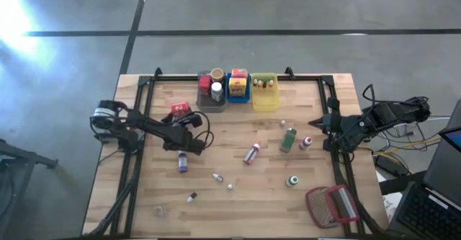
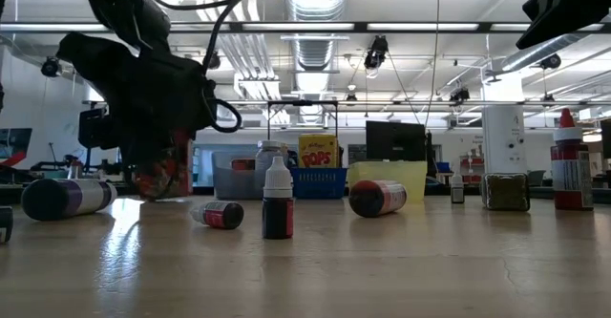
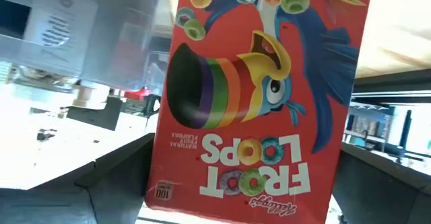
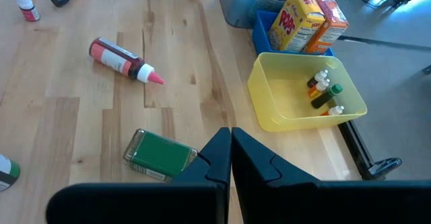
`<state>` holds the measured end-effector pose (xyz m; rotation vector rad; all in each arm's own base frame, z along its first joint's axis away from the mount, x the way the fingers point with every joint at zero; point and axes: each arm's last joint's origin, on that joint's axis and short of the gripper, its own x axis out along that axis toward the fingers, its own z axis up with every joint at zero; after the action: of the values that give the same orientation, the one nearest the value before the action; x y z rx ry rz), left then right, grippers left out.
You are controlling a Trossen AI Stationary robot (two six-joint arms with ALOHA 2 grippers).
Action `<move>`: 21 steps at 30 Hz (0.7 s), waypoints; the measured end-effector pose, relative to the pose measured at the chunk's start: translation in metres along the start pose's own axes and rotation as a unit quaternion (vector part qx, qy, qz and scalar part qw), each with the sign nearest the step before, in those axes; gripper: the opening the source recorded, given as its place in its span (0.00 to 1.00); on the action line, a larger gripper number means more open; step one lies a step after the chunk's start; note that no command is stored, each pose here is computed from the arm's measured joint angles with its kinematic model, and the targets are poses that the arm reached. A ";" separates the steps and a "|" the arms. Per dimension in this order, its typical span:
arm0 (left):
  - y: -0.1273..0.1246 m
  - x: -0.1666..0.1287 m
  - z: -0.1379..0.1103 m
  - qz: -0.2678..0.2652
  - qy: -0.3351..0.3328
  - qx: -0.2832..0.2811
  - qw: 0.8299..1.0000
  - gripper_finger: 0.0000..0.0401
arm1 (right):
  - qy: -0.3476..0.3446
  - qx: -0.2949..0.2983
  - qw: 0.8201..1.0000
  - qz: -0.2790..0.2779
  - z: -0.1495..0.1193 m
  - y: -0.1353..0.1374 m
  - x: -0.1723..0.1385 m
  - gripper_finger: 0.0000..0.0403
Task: Pick & Place Kitchen Items
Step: Put the red cereal box into the blue bin
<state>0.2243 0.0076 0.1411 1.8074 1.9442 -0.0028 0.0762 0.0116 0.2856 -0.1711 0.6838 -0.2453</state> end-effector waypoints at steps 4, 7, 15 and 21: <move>0.000 -0.005 0.002 0.011 -0.004 0.003 1.000 1.00 | 0.000 0.000 1.000 0.000 0.000 0.000 0.000 0.02; 0.000 -0.008 0.002 0.017 -0.006 0.005 1.000 1.00 | 0.000 0.000 1.000 0.000 0.000 0.000 0.000 0.02; 0.000 -0.011 0.002 0.032 0.006 0.009 0.999 1.00 | 0.000 0.000 1.000 0.000 0.000 0.000 0.000 0.02; 0.004 -0.013 -0.002 0.035 0.016 0.017 0.999 1.00 | 0.000 0.000 1.000 0.000 0.000 0.000 0.000 0.02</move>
<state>0.2271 -0.0039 0.1488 1.9071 1.9116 0.0164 0.0762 0.0116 0.2857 -0.1708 0.6836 -0.2456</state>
